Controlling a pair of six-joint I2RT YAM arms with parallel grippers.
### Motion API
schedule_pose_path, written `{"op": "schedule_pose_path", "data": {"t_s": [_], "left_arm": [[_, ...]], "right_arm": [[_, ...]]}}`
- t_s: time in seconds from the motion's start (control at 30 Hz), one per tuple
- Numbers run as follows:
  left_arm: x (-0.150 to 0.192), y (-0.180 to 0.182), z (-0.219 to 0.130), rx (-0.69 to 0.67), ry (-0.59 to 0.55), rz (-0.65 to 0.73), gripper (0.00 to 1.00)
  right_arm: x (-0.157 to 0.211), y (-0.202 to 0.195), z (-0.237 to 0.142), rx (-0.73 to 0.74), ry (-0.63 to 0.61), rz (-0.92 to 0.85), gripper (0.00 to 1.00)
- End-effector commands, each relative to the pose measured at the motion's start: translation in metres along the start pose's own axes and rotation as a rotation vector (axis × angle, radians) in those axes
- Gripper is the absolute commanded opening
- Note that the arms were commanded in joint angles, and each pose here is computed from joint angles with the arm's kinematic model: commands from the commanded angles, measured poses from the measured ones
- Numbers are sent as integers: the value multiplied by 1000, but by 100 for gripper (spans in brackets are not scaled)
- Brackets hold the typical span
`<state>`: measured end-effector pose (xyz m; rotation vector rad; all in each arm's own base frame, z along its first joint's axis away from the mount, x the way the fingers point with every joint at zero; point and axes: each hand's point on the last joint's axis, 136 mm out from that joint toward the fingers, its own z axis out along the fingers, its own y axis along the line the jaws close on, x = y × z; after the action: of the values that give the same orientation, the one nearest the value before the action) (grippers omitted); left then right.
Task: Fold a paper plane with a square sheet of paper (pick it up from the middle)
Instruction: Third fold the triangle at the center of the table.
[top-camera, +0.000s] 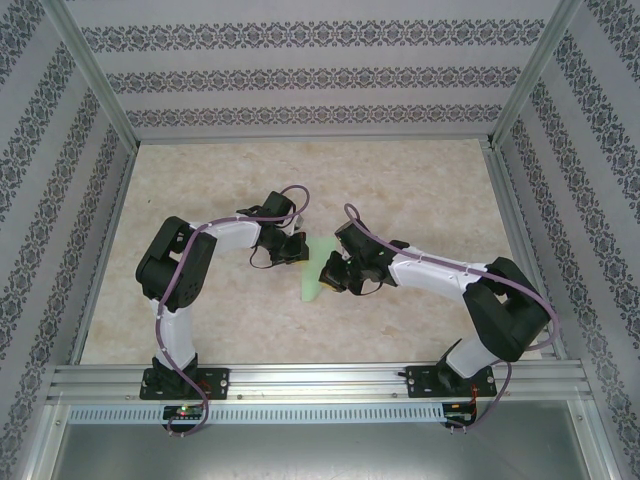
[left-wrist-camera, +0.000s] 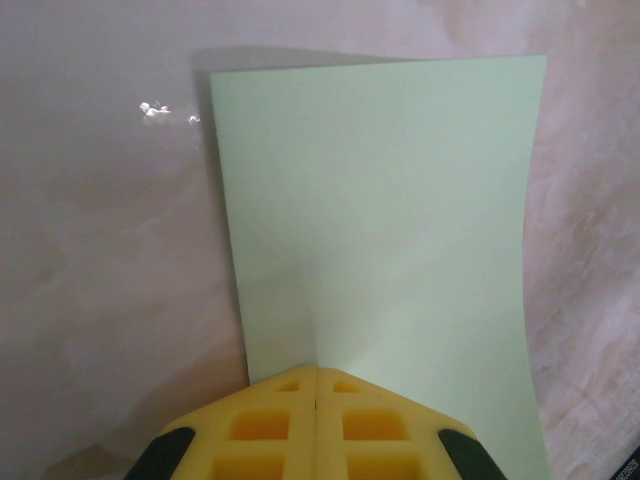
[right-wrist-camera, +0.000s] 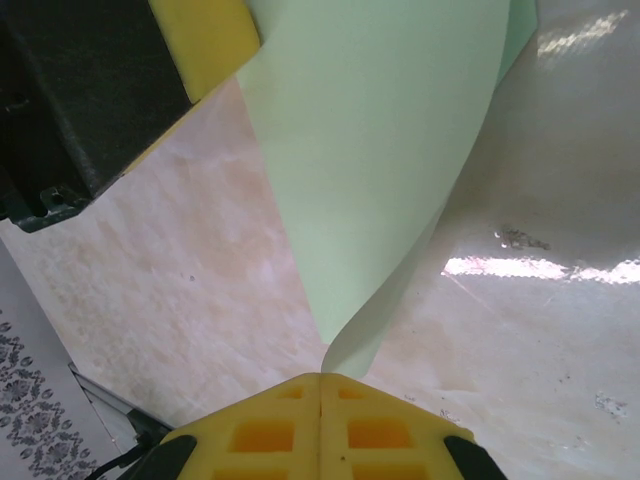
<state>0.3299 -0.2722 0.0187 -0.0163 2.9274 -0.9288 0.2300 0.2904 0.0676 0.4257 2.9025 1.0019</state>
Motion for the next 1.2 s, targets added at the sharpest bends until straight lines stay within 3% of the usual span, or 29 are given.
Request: {"op": "schedule_pose_path", "data": {"t_s": [0.0, 0.7, 1.17], "left_arm": [[8, 13, 10, -66, 25, 7, 0], [5, 4, 1, -52, 19, 31, 0], [7, -17, -35, 1, -71, 53, 5]], "right_arm": [[-10, 8, 3, -34, -53, -28, 0], [-50, 22, 34, -74, -137, -49, 0], [-51, 20, 45, -63, -116, -66, 0]]}}
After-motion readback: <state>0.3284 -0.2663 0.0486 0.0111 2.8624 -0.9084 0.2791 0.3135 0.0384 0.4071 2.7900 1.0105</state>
